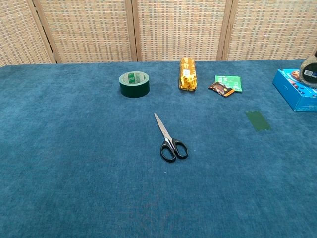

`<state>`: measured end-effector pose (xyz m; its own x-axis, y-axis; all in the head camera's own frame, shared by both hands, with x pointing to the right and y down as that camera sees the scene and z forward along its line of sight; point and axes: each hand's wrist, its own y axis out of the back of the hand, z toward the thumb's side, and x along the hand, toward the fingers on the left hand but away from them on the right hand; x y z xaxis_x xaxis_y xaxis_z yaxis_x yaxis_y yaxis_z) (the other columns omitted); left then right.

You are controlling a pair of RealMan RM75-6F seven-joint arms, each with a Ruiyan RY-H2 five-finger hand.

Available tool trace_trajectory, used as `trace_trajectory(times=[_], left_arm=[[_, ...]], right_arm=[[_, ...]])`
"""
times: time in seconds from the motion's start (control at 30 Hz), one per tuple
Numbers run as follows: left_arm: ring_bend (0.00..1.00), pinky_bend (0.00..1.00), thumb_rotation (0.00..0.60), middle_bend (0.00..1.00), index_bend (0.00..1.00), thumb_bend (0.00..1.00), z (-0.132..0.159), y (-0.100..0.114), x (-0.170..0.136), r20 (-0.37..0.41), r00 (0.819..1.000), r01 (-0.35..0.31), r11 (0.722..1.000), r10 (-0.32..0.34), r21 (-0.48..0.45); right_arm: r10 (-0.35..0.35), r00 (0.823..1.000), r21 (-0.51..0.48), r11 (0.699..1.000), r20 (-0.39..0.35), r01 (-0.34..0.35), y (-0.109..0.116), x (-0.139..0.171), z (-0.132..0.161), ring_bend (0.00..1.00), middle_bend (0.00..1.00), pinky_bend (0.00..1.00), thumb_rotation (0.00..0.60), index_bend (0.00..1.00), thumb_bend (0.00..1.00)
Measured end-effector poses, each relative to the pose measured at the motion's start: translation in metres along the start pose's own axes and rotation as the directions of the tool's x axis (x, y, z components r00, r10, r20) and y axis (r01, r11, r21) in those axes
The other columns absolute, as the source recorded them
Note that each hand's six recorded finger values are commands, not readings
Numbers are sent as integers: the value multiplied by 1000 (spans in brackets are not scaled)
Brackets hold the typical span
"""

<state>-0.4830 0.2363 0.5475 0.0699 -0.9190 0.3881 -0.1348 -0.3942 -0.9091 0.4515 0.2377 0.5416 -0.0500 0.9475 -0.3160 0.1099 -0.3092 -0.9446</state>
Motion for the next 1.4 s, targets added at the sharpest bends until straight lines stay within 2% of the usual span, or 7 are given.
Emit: trace_trajectory(times=[0.3,0.43,0.57,0.67,0.87,1.1,1.4], left_arm=[[0,0,600,0,0,0,2,-2,0,8,1000,14,1000,-14,-15],[0,0,600,0,0,0,5,-2,1,25,1000,11,1000,-11,-19],[0,0,600,0,0,0,8,-6,-1,39,999,27,999,-26,-30],[0,0,600,0,0,0,9,-8,-1,46,998,37,999,-35,-40],[0,0,600,0,0,0,8,-11,5,31,999,32,999,-31,-25],[0,0,600,0,0,0,2,-14,13,-3,1000,28,999,-28,-15],[0,0,600,0,0,0,3,-14,16,-5,1000,25,1000,-25,-15]], right_arm=[[12,1000,9,1000,5,-12,-2,0,-2,0,0,0,600,0,148],[25,1000,9,1000,3,-25,-5,-2,0,0,0,0,600,16,207],[35,999,9,999,-33,-35,-10,-11,10,0,0,0,600,68,232],[48,994,27,999,-94,-46,-15,-25,23,0,0,0,600,123,232],[74,972,43,997,-224,-66,-26,-65,60,0,0,0,600,193,234],[108,931,95,992,-348,-79,-57,-119,115,0,0,0,600,260,244],[188,908,198,973,-373,-119,-105,-157,155,0,0,0,600,290,337]])
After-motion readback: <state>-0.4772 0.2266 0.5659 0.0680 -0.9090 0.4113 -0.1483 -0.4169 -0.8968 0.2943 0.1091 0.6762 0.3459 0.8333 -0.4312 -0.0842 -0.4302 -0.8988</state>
